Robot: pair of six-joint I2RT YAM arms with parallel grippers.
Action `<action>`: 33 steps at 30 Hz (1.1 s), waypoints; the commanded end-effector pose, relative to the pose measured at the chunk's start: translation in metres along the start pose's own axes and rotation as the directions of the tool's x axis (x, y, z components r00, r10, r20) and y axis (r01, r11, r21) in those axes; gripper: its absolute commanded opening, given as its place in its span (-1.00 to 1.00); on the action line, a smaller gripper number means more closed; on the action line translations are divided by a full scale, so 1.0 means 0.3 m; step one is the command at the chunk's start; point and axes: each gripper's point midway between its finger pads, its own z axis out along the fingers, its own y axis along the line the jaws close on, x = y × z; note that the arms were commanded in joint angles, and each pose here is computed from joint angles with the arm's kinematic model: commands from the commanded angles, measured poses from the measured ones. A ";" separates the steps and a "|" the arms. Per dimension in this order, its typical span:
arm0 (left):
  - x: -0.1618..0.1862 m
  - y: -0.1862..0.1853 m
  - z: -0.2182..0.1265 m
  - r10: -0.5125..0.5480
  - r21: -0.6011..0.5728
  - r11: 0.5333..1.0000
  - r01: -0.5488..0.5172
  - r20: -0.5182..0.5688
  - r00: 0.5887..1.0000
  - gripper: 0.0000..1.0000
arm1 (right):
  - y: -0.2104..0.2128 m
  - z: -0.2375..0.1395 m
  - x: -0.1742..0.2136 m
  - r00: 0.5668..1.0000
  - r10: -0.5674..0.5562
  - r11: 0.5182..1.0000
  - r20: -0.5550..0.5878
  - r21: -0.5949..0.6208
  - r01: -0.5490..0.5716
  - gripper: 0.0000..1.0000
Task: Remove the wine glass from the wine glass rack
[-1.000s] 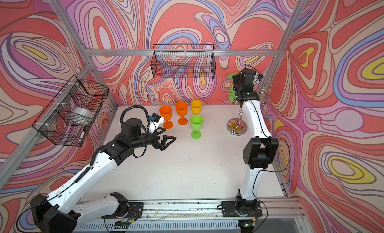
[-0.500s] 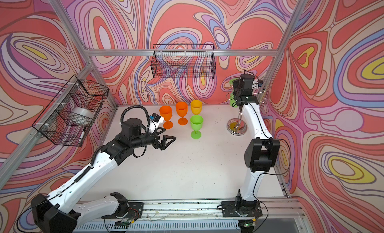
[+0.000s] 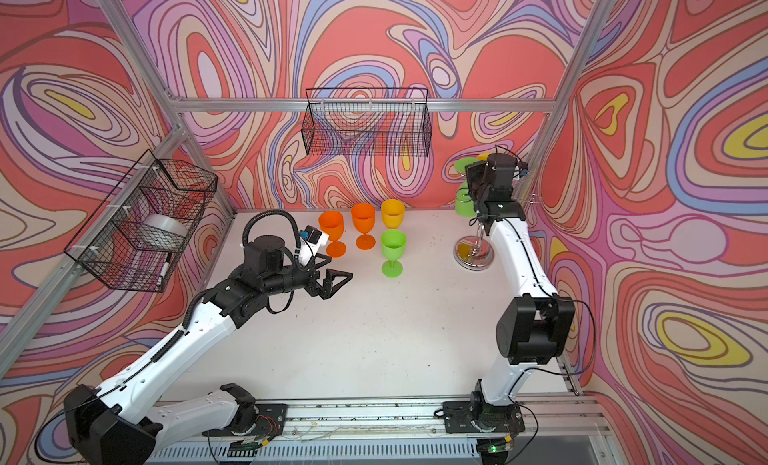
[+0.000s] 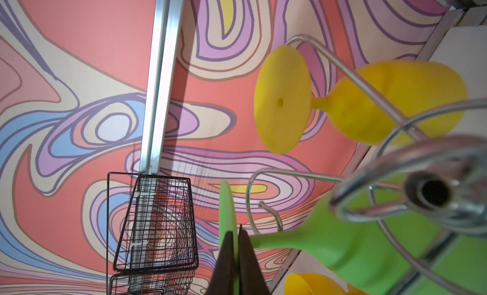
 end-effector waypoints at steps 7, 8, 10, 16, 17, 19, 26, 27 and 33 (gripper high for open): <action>-0.020 0.013 -0.002 0.005 -0.011 1.000 -0.005 0.013 1.000 0.95 | 0.087 -0.036 0.112 0.986 -0.073 0.988 -0.153 -0.143 0.051 -1.00; -0.020 0.017 -0.003 0.003 -0.015 1.000 -0.003 0.012 1.000 0.95 | 0.102 -0.038 0.134 0.980 -0.098 0.984 -0.173 -0.166 0.069 -1.00; -0.019 0.021 -0.001 -0.001 -0.016 1.000 0.001 0.009 1.000 0.95 | 0.124 -0.039 0.179 0.966 -0.140 0.976 -0.217 -0.195 0.098 -1.00; -0.027 0.053 -0.006 -0.026 -0.035 0.999 0.026 0.017 1.000 0.94 | 0.198 -0.085 0.311 0.903 -0.298 0.926 -0.310 -0.324 0.194 -1.00; -0.028 0.063 -0.008 -0.036 -0.041 0.998 0.037 0.019 0.999 0.94 | 0.216 -0.101 0.337 0.887 -0.332 0.908 -0.321 -0.363 0.209 -1.00; -0.035 0.080 -0.013 -0.058 -0.048 0.997 0.059 0.028 0.998 0.94 | 0.233 -0.125 0.382 0.853 -0.388 0.882 -0.348 -0.407 0.235 -1.00; -0.078 0.127 -0.052 -0.130 -0.089 0.987 0.137 0.079 0.988 0.93 | 0.298 -0.317 0.540 0.692 -0.651 0.695 -0.313 -0.614 0.375 -1.00; -0.086 0.137 -0.059 -0.148 -0.105 0.982 0.157 0.089 0.985 0.93 | 0.295 -0.346 0.566 0.660 -0.690 0.659 -0.298 -0.636 0.402 -1.00; -0.132 0.163 -0.098 -0.320 -0.172 0.926 0.335 0.109 0.941 0.90 | 0.240 -0.517 0.748 0.443 -0.884 0.382 -0.148 -0.775 0.503 -1.00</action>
